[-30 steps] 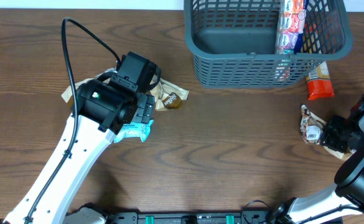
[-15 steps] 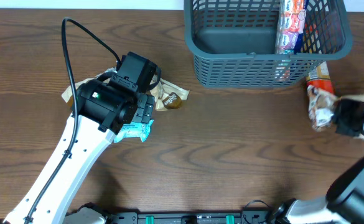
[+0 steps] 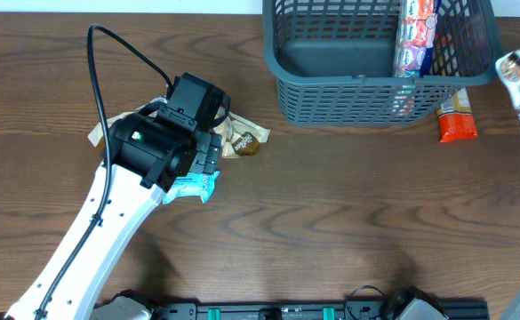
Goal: Pack container
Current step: 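Lift the wrapper with the right gripper and carry it over the basket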
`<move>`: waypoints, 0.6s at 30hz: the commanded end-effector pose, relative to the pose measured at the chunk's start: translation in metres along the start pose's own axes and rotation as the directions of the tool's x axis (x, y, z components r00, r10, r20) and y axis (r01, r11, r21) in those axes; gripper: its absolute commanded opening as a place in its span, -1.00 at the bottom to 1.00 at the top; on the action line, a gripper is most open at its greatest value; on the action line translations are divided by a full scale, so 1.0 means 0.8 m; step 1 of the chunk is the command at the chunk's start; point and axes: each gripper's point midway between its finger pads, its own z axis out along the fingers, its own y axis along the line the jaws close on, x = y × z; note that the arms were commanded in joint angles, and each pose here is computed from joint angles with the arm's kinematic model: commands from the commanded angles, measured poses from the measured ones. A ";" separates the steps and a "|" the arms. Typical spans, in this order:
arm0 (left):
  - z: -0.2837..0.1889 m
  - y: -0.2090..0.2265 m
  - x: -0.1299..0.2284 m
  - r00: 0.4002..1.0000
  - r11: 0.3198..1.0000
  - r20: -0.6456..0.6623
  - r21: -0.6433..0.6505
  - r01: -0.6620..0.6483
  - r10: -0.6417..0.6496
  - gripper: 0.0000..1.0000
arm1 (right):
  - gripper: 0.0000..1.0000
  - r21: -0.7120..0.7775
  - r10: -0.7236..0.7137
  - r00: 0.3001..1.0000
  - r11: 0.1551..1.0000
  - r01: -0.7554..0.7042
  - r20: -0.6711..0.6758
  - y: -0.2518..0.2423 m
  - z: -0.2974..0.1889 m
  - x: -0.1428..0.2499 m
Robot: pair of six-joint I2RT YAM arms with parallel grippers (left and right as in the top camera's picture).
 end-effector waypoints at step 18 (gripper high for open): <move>0.005 0.000 0.002 1.000 1.000 -0.014 -0.003 0.011 -0.011 0.97 | -0.88 -0.463 -0.588 0.806 0.734 0.496 -0.069 0.138 0.101 0.113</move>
